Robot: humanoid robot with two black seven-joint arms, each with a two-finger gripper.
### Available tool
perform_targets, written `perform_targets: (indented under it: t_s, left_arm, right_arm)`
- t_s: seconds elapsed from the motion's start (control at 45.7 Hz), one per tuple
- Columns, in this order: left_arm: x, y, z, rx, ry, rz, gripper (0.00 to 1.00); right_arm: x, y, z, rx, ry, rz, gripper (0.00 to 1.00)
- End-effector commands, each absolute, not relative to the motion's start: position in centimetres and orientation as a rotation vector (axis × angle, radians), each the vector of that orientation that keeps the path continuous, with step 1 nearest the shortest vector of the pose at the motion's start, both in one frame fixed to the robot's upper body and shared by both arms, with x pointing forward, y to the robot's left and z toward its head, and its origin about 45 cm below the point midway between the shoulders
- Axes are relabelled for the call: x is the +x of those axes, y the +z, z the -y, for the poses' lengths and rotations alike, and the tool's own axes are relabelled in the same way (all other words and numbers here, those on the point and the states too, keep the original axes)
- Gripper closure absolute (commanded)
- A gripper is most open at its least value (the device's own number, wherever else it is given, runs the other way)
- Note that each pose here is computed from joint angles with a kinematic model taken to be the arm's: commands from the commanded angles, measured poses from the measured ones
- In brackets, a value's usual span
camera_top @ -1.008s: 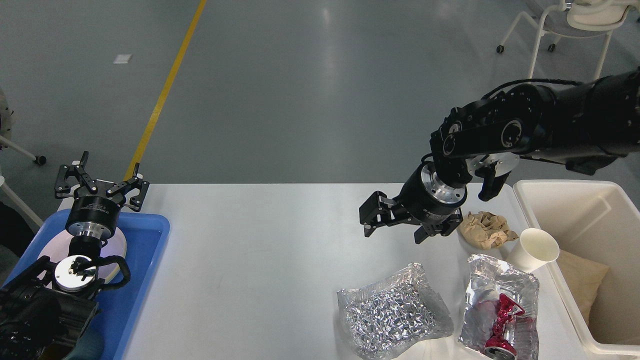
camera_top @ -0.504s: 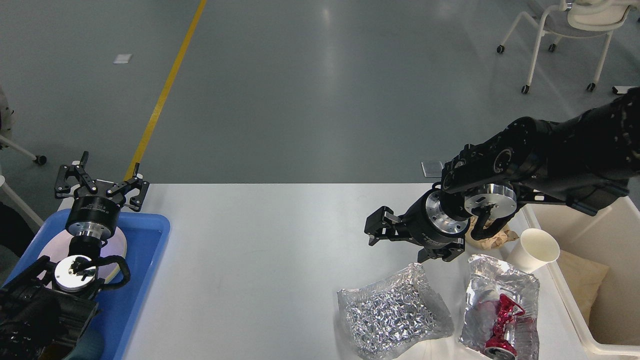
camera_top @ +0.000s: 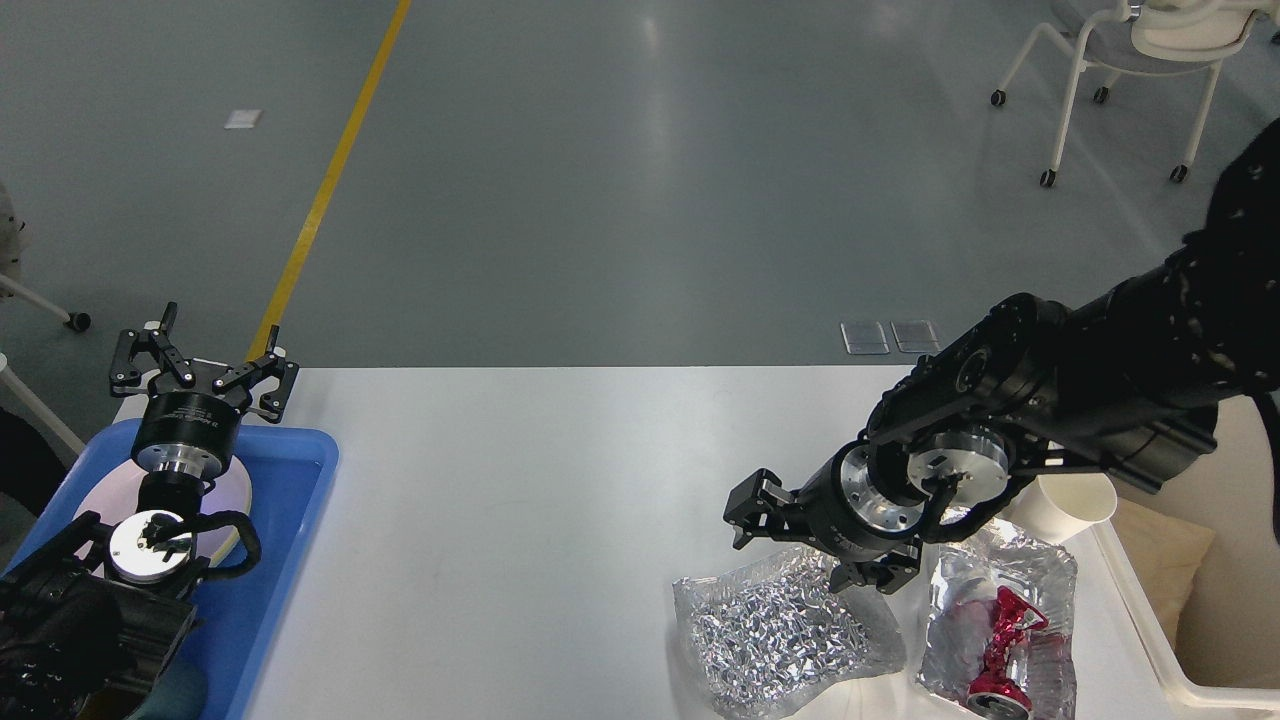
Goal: Tidy desktop
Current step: 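Lower the right gripper onto the crumpled foil with the red can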
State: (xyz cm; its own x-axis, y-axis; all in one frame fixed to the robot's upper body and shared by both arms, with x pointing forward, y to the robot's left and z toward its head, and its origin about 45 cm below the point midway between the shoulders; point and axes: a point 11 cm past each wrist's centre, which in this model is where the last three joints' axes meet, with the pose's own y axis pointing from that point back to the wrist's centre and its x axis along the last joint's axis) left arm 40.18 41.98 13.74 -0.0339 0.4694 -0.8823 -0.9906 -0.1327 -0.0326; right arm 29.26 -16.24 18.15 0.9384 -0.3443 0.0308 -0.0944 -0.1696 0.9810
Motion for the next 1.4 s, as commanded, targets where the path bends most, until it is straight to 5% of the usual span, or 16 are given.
perform_targets:
  t_s: [0.0,0.986,1.248,1.336,1.38]
  left_arm:
    - [40.2,13.7,-42.0,-0.931,1.501,-0.771,0.03]
    - [40.2,13.7,-42.0,-0.931,1.501,-0.771,0.03]
    - [40.2,13.7,-42.0,-0.931,1.501,-0.771,0.03]
    - [40.2,13.7,-42.0,-0.931,1.501,-0.771,0.03]
    - [40.2,13.7,-42.0,-0.931,1.501,-0.771,0.03]
  right_arm:
    - [28.1,15.5,17.4,1.683,-0.224,0.377,0.00]
    - [31.4,9.6,28.7,1.455,-0.098,0.589,0.08]
    - [30.4,8.2,29.1,1.447,-0.122,0.577,0.32]
    - [29.9,7.9,29.1,1.446,-0.135,0.573,0.47]
    - [29.7,7.7,29.2,1.443,-0.143,0.574,0.62]
